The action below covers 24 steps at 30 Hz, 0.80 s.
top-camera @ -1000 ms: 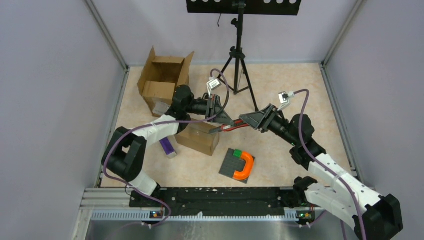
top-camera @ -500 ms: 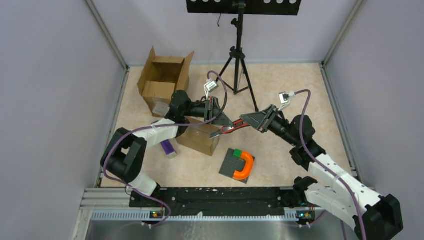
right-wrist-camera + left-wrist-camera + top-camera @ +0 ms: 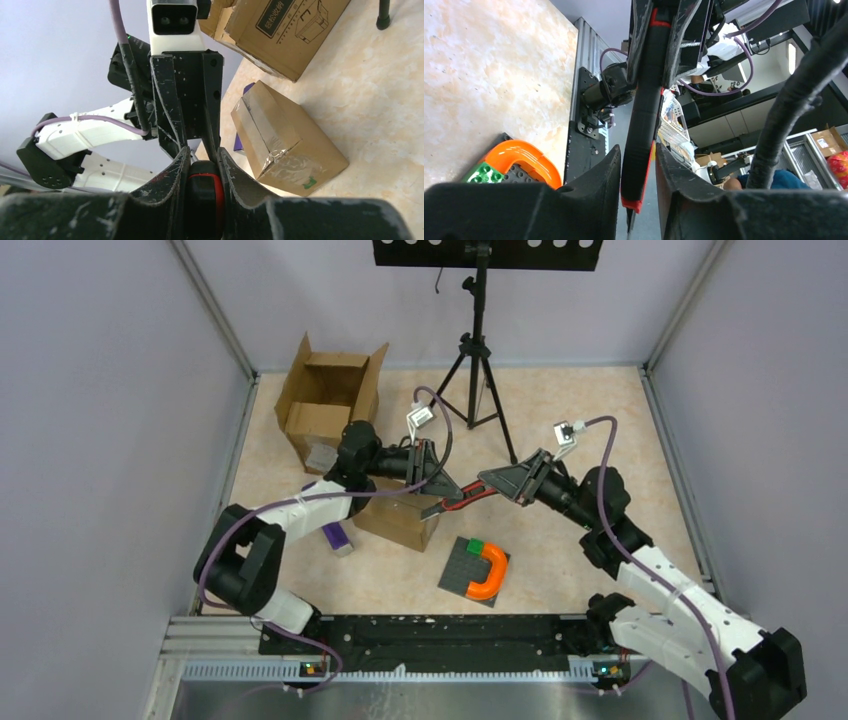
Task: Unpack the express box
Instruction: Pick up the knife at the center of the board.
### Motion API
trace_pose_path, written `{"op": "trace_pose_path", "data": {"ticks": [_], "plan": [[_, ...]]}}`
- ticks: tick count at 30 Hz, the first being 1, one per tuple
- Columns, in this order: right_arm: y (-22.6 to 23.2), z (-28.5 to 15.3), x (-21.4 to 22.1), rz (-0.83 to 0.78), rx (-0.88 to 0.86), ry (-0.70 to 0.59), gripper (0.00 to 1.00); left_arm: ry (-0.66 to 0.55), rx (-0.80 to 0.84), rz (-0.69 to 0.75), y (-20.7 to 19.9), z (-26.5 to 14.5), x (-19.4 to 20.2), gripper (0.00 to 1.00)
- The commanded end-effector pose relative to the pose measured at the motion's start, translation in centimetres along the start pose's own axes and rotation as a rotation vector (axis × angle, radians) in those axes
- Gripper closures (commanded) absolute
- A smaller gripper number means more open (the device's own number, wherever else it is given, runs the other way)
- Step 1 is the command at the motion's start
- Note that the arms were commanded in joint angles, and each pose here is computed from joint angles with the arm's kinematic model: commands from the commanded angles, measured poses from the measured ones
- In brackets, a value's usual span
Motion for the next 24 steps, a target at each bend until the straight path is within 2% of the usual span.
{"op": "trace_pose_path", "data": {"ticks": [1,8,17,24], "plan": [[2.6,0.2,-2.4,-0.132,-0.084,-0.044,1.00,0.042,0.026,0.091,-2.0,-0.3,0.0,0.62],[3.6,0.3,-3.1,-0.189,-0.113,-0.005,1.00,0.071,0.046,0.149,-3.5,-0.6,0.2,0.53],[4.6,0.6,-3.3,-0.192,-0.192,0.051,1.00,0.079,0.041,0.168,-4.2,-1.0,0.8,0.61],[4.9,0.9,-2.8,-0.195,-0.202,0.081,1.00,0.071,0.037,0.170,-4.2,-1.0,0.9,0.61]]}}
Point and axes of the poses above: each gripper's point midway between its finger pads, its own z axis out along the fingers, its own y axis along the line the jaws close on, x = y × z, the point moved 9 cm from there along -z, back along the fingers, and after that the axes turned 9 degrees about -z, right-handed, at the moved point
